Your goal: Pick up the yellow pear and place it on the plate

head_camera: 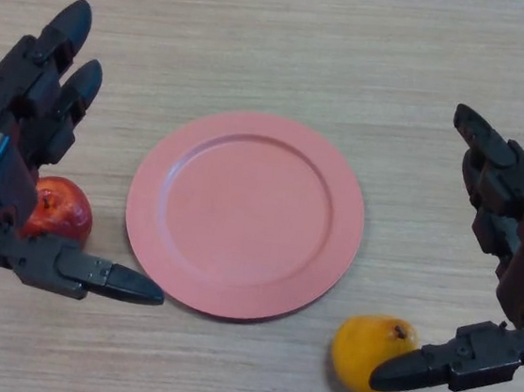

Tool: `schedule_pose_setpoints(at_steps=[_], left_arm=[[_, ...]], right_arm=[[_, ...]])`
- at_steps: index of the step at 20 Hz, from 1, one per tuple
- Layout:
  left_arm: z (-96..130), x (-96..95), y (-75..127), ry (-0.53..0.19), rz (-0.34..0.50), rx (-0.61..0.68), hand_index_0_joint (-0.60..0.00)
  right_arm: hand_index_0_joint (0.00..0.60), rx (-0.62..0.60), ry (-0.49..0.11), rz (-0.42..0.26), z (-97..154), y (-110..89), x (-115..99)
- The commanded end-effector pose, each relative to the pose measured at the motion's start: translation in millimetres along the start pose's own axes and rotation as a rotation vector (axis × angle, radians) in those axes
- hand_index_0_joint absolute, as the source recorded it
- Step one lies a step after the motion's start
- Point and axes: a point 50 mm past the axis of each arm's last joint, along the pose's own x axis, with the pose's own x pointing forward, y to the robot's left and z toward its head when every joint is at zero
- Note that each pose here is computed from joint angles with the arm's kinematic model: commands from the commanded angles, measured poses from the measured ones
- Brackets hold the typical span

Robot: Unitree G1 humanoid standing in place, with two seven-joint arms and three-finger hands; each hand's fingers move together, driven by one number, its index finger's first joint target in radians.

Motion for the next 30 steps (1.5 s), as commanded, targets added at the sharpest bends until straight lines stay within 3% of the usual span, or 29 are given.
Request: schedule_pose_setpoints(at_steps=[1,10,15,19,20,21,22,23,24,27,30], left_arm=[[29.3,-3.9,5.3,-0.215,0.019,0.131,0.0],[28.5,-5.7,8.1,-0.213,0.036,0.167,0.0],[29.8,-6.2,10.8,-0.244,0.076,0.161,0.0],[29.2,-6.0,14.3,-0.253,0.093,0.167,0.0],[29.0,-6.0,14.1,-0.253,0.093,0.167,0.0],[28.3,-6.0,13.7,-0.251,0.092,0.17,0.0],[27.6,-5.6,13.5,-0.247,0.091,0.171,0.0],[26.7,-5.0,13.4,-0.238,0.086,0.171,0.0],[26.2,-4.3,13.1,-0.233,0.082,0.167,0.0],[23.5,-1.8,12.1,-0.233,0.08,0.161,0.0],[22.7,0.7,11.3,-0.255,0.103,0.154,0.0]], right_arm=[[0.0,-0.087,-0.203,-0.046,16.1,-4.5,-2.6],[0.0,-0.13,-0.115,-0.067,-51.1,4.3,-1.3],[0.0,-0.246,-0.079,-0.055,-90.1,6.4,2.6],[0.0,-0.218,-0.036,-0.057,-106.8,12.8,2.3],[0.099,-0.22,-0.034,-0.057,-107.4,13.0,2.2],[0.251,-0.22,-0.025,-0.059,-108.9,13.1,1.7],[0.349,-0.221,-0.002,-0.062,-111.1,12.5,0.5],[0.501,-0.235,0.039,-0.064,-115.3,10.9,-2.3],[0.583,-0.265,0.057,-0.072,-118.2,7.8,-4.5],[0.6,-0.324,0.074,-0.064,-119.7,4.6,-4.8],[0.6,-0.381,0.053,-0.067,-113.1,1.3,-2.2]])
